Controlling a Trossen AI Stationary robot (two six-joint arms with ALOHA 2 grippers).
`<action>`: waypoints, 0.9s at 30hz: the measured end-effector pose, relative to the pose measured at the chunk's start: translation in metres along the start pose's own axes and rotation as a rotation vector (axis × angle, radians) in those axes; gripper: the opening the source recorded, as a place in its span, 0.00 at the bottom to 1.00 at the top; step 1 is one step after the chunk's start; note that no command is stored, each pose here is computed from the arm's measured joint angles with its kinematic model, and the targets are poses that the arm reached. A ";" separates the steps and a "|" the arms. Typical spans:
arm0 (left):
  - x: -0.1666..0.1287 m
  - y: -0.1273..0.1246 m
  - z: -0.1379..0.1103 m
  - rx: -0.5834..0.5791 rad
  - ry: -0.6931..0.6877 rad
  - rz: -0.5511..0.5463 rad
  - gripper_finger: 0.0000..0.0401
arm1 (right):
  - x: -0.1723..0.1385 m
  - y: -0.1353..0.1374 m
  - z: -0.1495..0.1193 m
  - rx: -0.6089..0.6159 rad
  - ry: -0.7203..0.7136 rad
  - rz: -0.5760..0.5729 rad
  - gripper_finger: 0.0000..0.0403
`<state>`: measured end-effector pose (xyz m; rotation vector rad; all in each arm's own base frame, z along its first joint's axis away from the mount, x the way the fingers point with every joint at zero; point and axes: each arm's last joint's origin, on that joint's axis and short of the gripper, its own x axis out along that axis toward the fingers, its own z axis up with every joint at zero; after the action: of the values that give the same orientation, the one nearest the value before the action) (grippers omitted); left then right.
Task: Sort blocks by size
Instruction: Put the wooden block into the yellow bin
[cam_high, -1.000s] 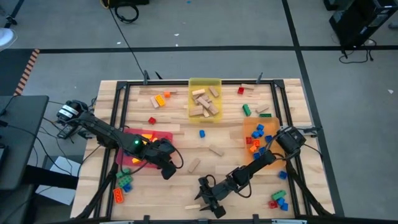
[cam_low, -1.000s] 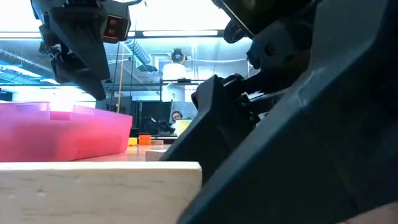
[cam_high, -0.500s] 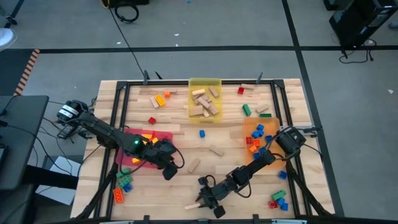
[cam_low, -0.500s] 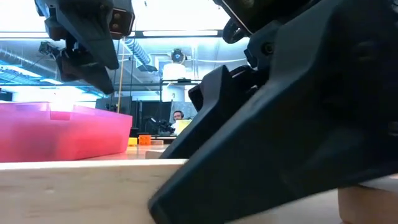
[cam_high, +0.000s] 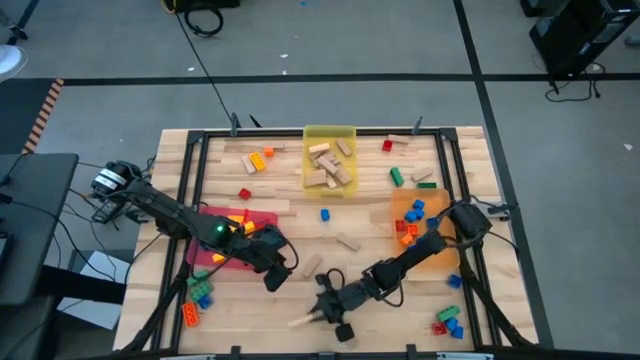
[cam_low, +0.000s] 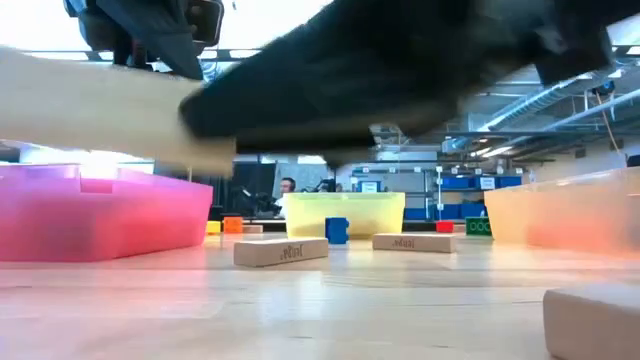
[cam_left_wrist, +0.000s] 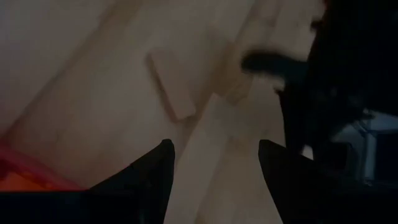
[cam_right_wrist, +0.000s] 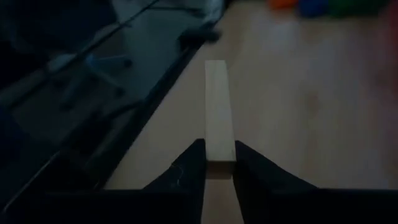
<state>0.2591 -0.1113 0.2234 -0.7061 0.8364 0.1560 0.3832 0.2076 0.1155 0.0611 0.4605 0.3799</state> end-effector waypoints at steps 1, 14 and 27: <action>0.000 0.000 0.000 0.000 0.017 -0.008 0.60 | -0.004 -0.003 0.007 0.004 -0.005 -0.033 0.21; -0.010 0.026 0.039 0.084 0.080 -0.100 0.60 | -0.075 -0.067 0.078 0.224 0.021 -0.341 0.18; -0.102 0.063 0.086 0.170 -0.311 -0.103 0.60 | -0.107 -0.119 0.094 0.273 0.035 -0.513 0.19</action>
<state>0.2195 0.0054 0.3048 -0.5461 0.5082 0.0976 0.3771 0.0600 0.2278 0.1970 0.5415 -0.1873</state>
